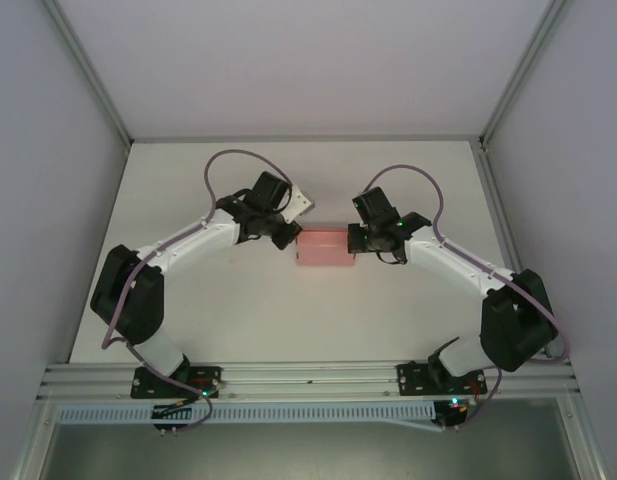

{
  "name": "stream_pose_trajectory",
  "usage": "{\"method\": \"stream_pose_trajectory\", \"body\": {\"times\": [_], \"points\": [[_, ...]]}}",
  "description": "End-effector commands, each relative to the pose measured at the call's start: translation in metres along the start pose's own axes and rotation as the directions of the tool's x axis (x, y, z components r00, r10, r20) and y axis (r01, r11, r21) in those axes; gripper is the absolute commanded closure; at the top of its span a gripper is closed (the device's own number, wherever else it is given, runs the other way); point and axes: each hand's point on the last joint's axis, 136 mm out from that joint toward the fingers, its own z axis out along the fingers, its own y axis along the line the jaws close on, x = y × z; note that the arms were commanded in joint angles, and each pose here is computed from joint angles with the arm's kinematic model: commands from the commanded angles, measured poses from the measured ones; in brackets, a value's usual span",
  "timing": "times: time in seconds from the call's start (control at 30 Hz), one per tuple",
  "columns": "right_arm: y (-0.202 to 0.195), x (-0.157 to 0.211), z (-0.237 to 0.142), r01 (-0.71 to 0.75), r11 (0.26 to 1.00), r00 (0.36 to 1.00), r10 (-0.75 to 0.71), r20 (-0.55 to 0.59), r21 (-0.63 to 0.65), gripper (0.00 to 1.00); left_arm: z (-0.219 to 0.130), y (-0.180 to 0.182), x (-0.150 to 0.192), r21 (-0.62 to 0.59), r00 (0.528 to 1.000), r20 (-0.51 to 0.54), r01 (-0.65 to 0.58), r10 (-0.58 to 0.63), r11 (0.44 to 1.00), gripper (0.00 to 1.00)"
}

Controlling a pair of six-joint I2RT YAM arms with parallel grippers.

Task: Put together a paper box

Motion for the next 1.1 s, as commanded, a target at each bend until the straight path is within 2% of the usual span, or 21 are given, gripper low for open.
{"method": "stream_pose_trajectory", "body": {"times": [0.0,0.1,0.17,0.3,0.47,0.53,0.77,1.0,1.07], "points": [[-0.009,0.031,0.003,0.014,0.999,0.992,-0.008,-0.122,0.052,1.0,-0.007,0.002,-0.006,0.0,0.997,0.006,0.081,-0.081,0.997,1.0],[-0.009,0.032,0.001,0.031,0.997,0.993,-0.022,-0.114,0.076,1.0,-0.01,0.001,-0.011,0.015,0.976,0.027,0.214,-0.215,0.977,1.0],[-0.01,0.034,0.0,0.035,0.995,0.994,-0.025,-0.11,0.098,1.0,-0.011,-0.002,-0.015,0.043,0.946,0.044,0.32,-0.322,0.946,1.0],[-0.011,0.04,-0.001,0.007,0.992,0.995,0.005,-0.099,0.128,1.0,-0.011,-0.019,-0.016,0.145,0.856,0.005,0.511,-0.517,0.847,1.0],[-0.002,0.047,0.001,-0.011,0.991,0.997,0.022,-0.08,0.131,1.0,-0.004,-0.027,-0.007,0.19,0.763,-0.057,0.641,-0.644,0.743,1.0],[0.002,0.048,0.003,-0.008,0.992,0.996,0.018,-0.082,0.123,1.0,-0.002,-0.029,-0.009,0.207,0.744,-0.072,0.663,-0.664,0.72,1.0],[0.002,0.05,0.006,0.002,0.992,0.996,0.008,-0.085,0.126,1.0,0.005,-0.03,-0.006,0.204,0.76,-0.096,0.647,-0.643,0.734,1.0],[0.003,0.049,0.007,0.02,0.993,0.997,-0.011,-0.074,0.119,1.0,0.016,-0.037,0.034,0.101,0.861,-0.078,0.508,-0.502,0.856,1.0],[0.003,0.05,0.008,0.024,0.993,0.997,-0.015,-0.08,0.117,1.0,0.018,-0.036,0.046,0.066,0.87,-0.088,0.491,-0.485,0.869,1.0]]}}
